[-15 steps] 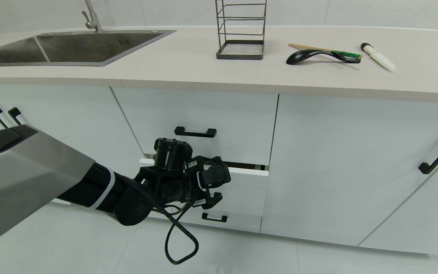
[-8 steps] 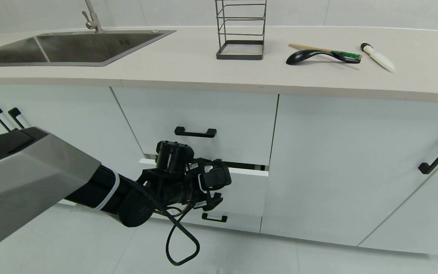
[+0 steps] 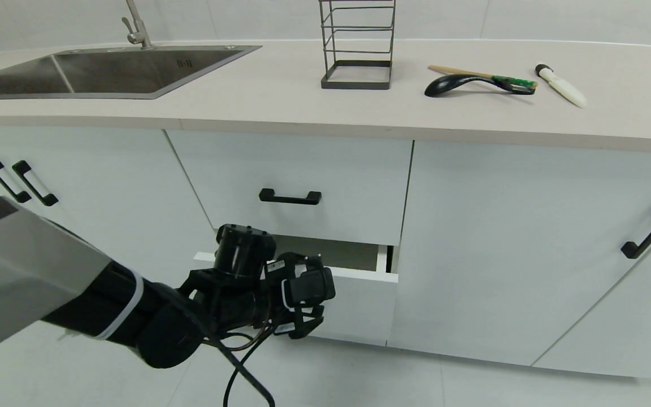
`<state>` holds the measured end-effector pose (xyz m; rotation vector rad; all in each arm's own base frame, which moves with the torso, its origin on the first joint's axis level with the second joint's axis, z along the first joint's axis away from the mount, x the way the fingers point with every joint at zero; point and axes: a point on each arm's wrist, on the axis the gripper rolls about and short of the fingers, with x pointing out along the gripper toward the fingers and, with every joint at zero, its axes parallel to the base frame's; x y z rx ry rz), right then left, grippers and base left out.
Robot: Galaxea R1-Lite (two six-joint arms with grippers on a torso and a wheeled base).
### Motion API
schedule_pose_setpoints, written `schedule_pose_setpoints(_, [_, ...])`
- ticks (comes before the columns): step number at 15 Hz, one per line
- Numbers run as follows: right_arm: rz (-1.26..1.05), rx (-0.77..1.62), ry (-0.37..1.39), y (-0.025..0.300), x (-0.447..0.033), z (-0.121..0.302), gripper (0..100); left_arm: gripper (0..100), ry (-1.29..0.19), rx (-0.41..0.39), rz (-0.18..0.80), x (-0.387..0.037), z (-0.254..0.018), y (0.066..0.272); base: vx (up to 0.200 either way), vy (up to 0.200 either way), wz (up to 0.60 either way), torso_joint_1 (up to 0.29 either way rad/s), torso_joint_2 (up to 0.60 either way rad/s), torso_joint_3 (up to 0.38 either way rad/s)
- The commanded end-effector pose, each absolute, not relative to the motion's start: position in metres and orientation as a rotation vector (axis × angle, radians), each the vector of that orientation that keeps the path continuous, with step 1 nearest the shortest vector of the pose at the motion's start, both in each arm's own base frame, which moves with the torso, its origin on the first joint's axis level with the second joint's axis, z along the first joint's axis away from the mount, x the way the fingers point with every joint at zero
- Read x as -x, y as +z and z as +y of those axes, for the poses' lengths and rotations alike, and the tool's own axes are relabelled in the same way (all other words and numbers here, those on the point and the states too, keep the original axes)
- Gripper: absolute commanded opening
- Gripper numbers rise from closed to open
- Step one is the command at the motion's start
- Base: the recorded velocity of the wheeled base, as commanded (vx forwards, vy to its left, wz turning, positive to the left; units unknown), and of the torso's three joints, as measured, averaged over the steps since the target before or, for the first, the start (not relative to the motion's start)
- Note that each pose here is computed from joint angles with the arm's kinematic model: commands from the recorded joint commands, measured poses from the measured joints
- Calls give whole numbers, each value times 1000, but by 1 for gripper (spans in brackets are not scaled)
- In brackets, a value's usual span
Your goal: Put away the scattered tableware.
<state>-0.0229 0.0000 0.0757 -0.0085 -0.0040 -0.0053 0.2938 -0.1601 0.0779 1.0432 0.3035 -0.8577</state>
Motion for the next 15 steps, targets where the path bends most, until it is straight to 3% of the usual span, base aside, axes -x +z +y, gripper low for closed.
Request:
schedule_pose_setpoints(1, [-3,9,-5,76,23,0,0,100,-863,-1046,309,-251,-140,93,0,0,0,0,0,0])
schedule_pose_setpoints(4, [-3,9,-6,76,23,0,0,100,-892,-1044,286,-203,-126,107,0,0,0,0,0,0])
schedule_pose_setpoints(15, [-3,9,-6,76,23,0,0,100,-894,-1046,296,-210,-130,104,0,0,0,0,0,0])
